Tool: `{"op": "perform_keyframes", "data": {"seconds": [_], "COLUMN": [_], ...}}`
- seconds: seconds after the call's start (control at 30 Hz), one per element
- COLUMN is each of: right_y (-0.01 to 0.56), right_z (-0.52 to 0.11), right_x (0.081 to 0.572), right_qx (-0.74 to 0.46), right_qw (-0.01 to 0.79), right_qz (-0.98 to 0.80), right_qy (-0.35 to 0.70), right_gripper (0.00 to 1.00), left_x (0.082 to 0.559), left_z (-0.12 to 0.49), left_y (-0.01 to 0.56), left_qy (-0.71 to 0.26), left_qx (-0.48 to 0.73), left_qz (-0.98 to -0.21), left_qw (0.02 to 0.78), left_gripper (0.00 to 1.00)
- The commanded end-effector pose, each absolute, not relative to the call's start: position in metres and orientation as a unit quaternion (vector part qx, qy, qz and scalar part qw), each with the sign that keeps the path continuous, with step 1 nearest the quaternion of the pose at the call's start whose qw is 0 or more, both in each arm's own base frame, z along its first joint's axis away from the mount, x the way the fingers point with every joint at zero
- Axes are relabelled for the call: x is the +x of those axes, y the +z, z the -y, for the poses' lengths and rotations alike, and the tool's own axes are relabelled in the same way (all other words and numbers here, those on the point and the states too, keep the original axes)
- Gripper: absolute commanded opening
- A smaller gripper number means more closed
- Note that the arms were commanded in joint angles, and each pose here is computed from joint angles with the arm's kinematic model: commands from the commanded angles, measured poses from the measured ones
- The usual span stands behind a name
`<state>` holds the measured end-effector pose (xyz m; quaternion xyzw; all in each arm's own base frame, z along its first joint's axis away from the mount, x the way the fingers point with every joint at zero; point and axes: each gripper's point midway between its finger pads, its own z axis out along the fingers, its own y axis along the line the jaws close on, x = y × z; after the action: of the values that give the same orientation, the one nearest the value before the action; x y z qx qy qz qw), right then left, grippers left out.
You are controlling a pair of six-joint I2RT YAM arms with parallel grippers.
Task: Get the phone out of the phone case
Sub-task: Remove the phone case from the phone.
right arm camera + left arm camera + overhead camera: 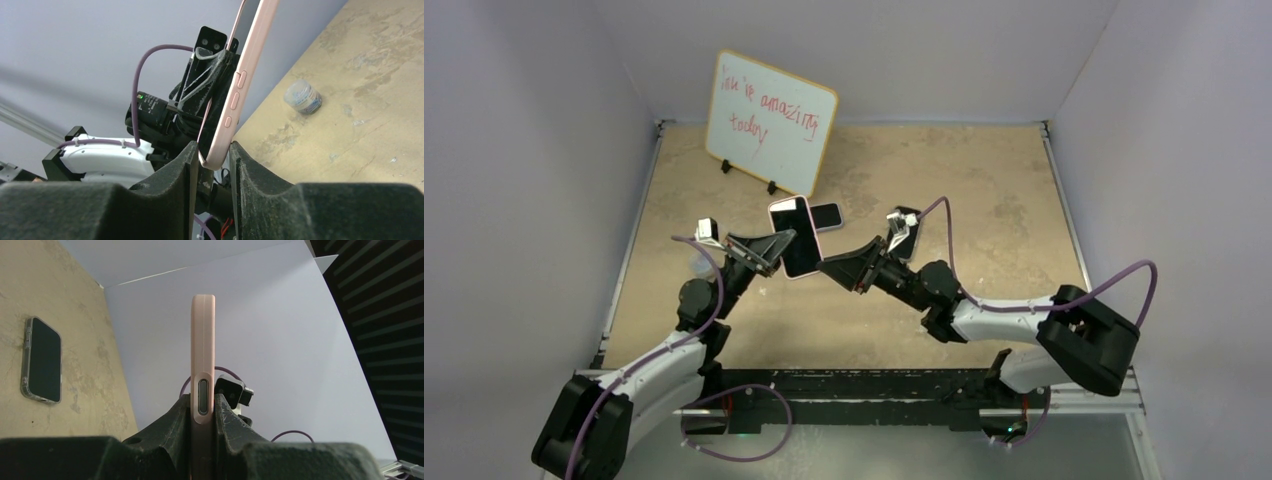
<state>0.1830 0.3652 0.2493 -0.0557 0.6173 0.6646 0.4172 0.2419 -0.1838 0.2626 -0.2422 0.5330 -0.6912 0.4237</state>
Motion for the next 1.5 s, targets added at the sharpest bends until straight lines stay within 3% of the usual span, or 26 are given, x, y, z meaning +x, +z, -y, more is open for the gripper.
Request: {"op": "perform_keyframes", "data": {"seconds": [0.0,0.27,0.47,0.6,1.3,1.4,1.47], "right_y": [0.277,0.275,0.272,0.271,0.277,0.279,0.28], "right_z": [-0.371,-0.375,-0.379,-0.379,-0.341,-0.34,-0.339], "right_x": [0.176,0.174,0.167,0.167,0.177,0.179,0.181], "right_qx": [-0.072,-0.082,-0.099,-0.111,-0.143,-0.147,-0.147], "right_qw": [0.42,0.414,0.39,0.389,0.391,0.392,0.392], "right_qz": [-0.577,-0.578,-0.59,-0.61,-0.64,-0.641,-0.642], "right_qy": [0.697,0.699,0.7,0.682,0.646,0.644,0.642], "right_gripper": [0.3,0.31,0.0,0.0,0.0,0.0,0.0], "left_x": [0.233,0.232,0.224,0.218,0.195,0.194,0.193], "left_z": [0.174,0.174,0.182,0.19,0.211,0.214,0.214], "left_y": [0.294,0.295,0.294,0.286,0.266,0.265,0.265], "left_qy": [-0.721,-0.721,-0.728,-0.727,-0.719,-0.718,-0.718], "left_qx": [-0.231,-0.229,-0.202,-0.18,-0.084,-0.073,-0.072], "left_qz": [-0.479,-0.478,-0.49,-0.509,-0.561,-0.566,-0.566], "left_qw": [0.444,0.445,0.434,0.424,0.402,0.398,0.398], "left_gripper": [0.0,0.0,0.0,0.0,0.31,0.31,0.25]}}
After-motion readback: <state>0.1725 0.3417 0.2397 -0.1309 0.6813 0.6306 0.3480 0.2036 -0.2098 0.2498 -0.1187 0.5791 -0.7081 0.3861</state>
